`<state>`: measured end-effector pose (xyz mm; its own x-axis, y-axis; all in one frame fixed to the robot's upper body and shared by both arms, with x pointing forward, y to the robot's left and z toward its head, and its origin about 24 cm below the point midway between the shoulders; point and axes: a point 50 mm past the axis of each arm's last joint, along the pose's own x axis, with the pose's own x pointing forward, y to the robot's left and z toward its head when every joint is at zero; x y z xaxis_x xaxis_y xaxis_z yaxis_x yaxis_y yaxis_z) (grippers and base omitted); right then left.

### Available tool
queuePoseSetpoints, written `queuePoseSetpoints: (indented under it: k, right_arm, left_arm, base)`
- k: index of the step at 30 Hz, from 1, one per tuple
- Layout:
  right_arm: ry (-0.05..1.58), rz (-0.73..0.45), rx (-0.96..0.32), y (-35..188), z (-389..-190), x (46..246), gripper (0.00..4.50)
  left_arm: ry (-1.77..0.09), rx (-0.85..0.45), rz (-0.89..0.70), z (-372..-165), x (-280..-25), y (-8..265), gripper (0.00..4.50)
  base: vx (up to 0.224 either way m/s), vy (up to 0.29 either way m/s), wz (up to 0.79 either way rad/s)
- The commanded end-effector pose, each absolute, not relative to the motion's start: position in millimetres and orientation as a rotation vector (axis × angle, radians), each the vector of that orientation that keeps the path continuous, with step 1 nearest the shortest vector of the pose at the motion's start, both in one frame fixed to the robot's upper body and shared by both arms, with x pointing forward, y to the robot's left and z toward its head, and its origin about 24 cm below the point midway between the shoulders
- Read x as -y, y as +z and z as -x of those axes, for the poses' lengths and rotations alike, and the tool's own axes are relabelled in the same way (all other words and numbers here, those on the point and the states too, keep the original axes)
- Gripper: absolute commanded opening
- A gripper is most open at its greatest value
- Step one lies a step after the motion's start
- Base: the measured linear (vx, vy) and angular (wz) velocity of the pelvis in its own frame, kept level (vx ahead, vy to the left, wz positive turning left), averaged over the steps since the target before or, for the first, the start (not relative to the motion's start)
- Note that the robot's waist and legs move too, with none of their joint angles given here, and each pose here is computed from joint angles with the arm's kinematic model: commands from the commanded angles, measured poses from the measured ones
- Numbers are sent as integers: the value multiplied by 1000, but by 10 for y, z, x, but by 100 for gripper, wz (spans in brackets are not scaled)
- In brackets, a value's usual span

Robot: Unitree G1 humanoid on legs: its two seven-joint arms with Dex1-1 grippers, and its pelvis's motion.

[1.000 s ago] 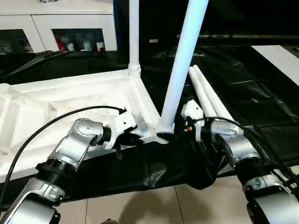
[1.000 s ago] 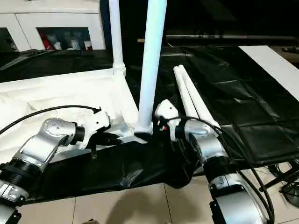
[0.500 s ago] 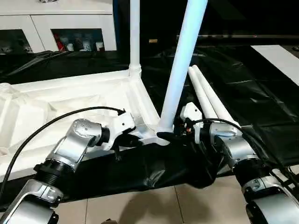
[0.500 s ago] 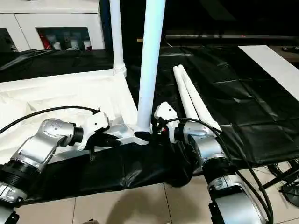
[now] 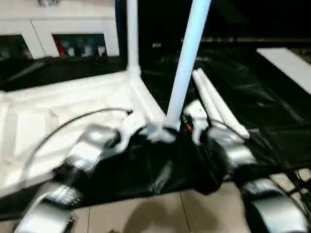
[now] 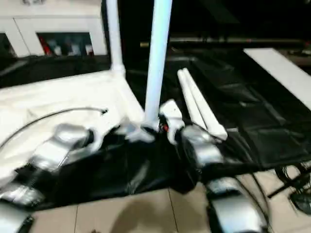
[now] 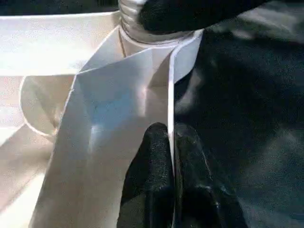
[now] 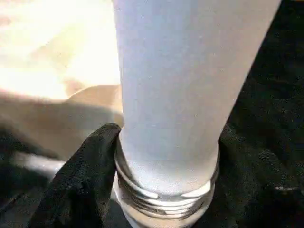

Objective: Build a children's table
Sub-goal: Rotate leg to tighten

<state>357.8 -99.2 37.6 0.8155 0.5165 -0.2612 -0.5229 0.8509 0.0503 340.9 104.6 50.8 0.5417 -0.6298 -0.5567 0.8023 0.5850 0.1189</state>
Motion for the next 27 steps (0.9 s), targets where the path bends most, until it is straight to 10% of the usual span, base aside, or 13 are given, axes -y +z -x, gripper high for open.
queuePoseSetpoints:
  k: [1, 11, 27]
  right_arm:
    - [392, -63, -434, 50, -3467, 1025, 273]
    - [523, -42, -331, 232, -3530, 704, 352]
    - [1088, 201, -281, 481, -3377, 1202, 391]
  left_arm:
    - [-688, -416, -324, -3544, -1027, 609, 0]
    - [-784, -408, -354, -3483, -845, 577, 0]
    - [-1199, -442, -410, -3174, -1173, 615, 0]
  base:
    - [0, 0, 0]
    - [0, 0, 0]
    - [0, 0, 0]
